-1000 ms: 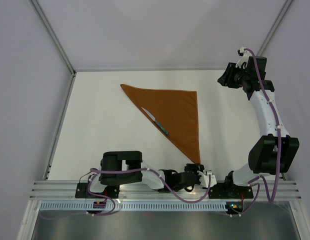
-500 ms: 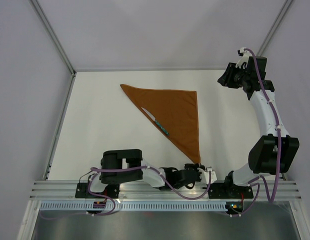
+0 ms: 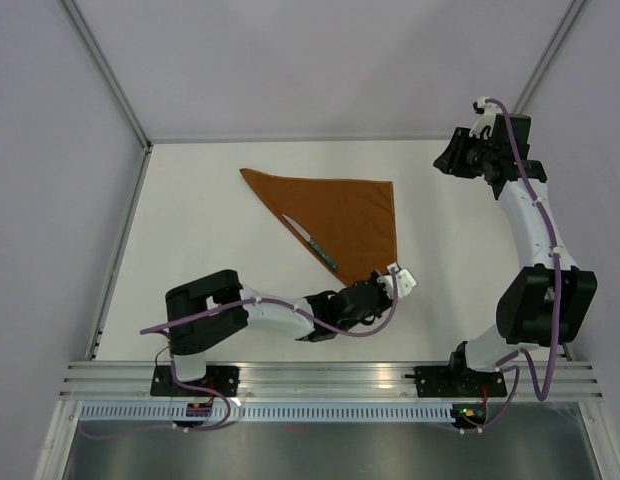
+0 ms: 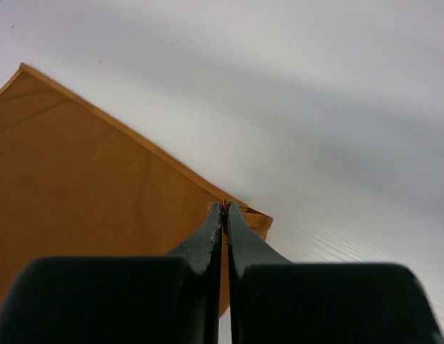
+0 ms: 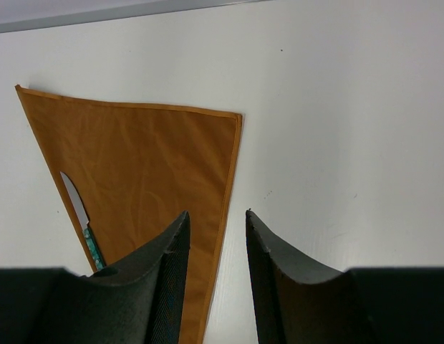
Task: Fold the napkin, place the utensils inside, and roll it up
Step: Fold the napkin at the center of the board.
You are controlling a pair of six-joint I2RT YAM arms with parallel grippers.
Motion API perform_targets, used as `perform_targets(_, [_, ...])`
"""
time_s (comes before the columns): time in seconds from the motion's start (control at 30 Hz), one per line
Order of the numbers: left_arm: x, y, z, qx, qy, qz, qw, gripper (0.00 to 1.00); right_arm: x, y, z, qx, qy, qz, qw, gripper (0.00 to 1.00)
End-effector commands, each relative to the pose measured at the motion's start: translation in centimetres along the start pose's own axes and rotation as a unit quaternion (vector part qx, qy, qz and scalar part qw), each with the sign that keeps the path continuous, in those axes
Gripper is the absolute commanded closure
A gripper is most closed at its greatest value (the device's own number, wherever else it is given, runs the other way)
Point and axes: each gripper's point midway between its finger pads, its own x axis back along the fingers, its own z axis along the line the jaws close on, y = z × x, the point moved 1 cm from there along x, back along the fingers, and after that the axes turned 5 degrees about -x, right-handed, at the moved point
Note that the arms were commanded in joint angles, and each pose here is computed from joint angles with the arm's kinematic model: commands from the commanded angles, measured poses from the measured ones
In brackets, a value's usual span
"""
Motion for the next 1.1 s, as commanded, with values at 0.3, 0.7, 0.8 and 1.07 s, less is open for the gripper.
perform_targets(0.3, [2.0,-2.4,13.7,0.25,0.118,0.02,0.961,0.98,-0.4,0.0,0.3,-0.01,0.015,0.002,1.0,0.58])
perform_targets(0.7, [3.3,-7.8,23.8,0.347,0.211,0.063,0.911,0.98,-0.5,-0.4,0.4,-0.012,0.023,0.011,1.0,0.58])
perform_targets(0.8, [3.4,-8.4,25.6,0.36,0.216,0.066,0.905,0.98,-0.6,-0.5,0.5,-0.013,0.026,0.013,1.0,0.58])
perform_targets(1.07, [3.1,-9.2,29.0,0.372,0.23,0.07,0.896,0.98,-0.6,-0.7,0.6,-0.013,0.03,0.018,0.999,0.58])
